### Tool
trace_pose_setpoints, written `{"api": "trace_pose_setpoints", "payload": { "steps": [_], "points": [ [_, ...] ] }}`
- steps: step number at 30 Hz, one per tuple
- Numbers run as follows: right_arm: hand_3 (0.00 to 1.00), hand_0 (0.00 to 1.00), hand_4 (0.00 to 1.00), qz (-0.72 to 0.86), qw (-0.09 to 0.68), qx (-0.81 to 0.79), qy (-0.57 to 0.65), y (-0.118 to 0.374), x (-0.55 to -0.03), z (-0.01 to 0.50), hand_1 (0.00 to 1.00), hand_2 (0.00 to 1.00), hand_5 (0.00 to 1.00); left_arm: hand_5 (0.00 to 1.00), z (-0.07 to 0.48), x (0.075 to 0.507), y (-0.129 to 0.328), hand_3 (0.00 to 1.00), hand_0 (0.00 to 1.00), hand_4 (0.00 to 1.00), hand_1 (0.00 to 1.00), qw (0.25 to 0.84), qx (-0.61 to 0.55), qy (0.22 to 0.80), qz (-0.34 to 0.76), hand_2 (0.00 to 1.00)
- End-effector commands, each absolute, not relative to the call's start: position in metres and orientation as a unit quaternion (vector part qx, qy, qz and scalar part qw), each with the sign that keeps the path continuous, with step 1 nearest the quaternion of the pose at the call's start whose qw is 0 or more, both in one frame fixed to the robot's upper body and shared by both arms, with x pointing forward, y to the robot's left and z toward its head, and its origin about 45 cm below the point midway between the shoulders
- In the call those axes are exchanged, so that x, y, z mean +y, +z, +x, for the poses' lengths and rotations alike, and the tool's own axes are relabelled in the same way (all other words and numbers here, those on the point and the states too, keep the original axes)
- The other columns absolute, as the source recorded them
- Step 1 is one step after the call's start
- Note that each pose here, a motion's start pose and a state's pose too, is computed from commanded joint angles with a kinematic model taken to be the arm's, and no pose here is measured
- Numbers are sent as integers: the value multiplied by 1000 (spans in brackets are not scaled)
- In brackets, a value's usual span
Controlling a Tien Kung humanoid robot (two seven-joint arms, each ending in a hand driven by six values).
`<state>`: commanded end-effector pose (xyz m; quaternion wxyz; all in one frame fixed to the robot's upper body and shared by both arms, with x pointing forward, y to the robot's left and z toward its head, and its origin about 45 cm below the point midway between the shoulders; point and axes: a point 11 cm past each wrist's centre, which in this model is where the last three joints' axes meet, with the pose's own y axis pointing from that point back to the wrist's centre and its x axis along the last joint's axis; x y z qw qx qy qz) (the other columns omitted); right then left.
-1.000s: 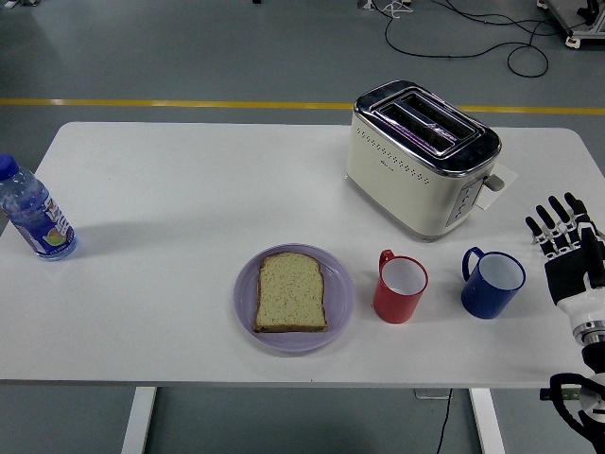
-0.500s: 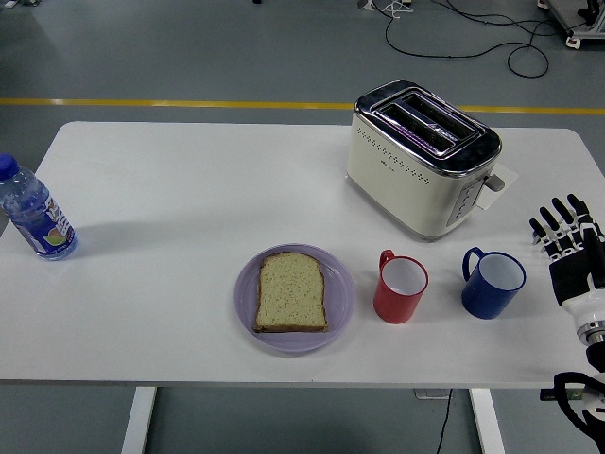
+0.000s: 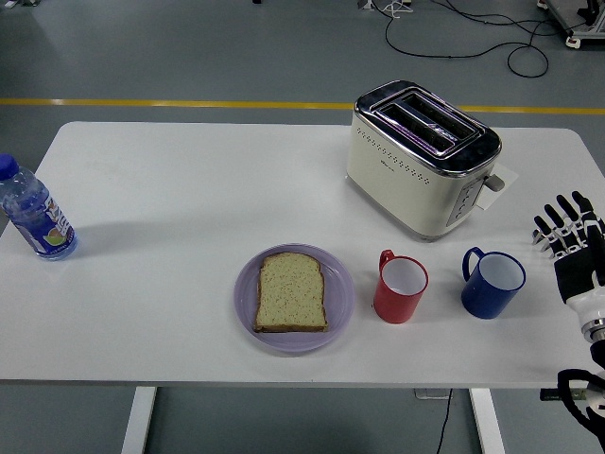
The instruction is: Pick up the cup,pour liquid into bread,place the cup on the desk
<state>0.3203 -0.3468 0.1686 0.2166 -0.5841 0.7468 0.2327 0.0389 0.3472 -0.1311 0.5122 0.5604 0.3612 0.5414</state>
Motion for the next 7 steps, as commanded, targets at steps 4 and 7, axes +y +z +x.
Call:
{"api": "trace_pose_setpoints", "payload": {
  "steps": [4,7],
  "points": [
    [647,735,682,-586,218,747,228,172,-347,322,674,697,316,755,43,346,-131,526,649,296,603,514,359,543,558,594],
    [647,735,682,-586,216,748,226,173,-349,322,674,697,316,755,44,346,-131,526,649,296,603,514,360,544,557,594]
  ]
}}
